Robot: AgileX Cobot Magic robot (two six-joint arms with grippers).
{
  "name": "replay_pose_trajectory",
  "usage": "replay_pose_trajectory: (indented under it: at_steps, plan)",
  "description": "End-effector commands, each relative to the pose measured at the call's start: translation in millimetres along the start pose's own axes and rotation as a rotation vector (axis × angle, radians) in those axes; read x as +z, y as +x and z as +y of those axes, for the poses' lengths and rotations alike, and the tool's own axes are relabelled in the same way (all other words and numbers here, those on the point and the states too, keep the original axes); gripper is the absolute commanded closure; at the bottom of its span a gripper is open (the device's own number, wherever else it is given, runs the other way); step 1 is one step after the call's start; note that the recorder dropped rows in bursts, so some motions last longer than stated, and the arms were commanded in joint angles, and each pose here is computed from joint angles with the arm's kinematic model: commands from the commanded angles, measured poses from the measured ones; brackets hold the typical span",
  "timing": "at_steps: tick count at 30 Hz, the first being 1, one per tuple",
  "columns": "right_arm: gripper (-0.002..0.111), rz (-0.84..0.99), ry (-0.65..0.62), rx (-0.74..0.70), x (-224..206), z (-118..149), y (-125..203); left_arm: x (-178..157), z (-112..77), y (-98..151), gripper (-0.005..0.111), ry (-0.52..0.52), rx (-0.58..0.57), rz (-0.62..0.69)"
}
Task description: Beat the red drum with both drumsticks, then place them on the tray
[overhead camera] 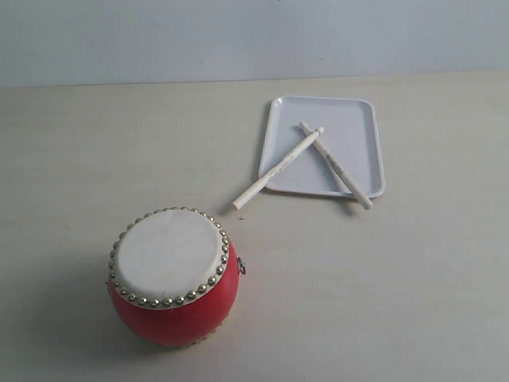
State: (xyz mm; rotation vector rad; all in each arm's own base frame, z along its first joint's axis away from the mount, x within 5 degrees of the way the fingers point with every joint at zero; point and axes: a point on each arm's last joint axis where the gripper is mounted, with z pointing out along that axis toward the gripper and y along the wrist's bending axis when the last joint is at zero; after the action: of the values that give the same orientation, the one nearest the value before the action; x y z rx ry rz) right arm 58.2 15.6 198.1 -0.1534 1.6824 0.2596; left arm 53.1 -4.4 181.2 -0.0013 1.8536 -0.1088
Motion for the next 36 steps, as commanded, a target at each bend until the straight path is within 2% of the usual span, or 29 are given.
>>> replay_pose_trajectory:
  at_steps: [1,4,20,36]
  plan:
    - [0.108,0.068,0.006,-0.023,-4.3,-1.0,9.6,-0.1,0.1,-0.1,0.107,-0.001,-0.001,-0.014]
    - [0.108,0.072,0.005,-0.077,-4.3,-1.1,10.0,-0.1,0.1,-0.1,0.107,-0.001,-0.001,-0.014]
    - [0.108,0.071,-0.035,-0.123,-4.3,2.4,10.1,-0.1,0.1,-0.1,0.107,-0.001,-0.001,-0.014]
    - [0.108,0.06,-0.013,-0.071,-4.2,0.6,9.0,-0.1,0.1,-0.1,0.107,-0.001,-0.001,-0.014]
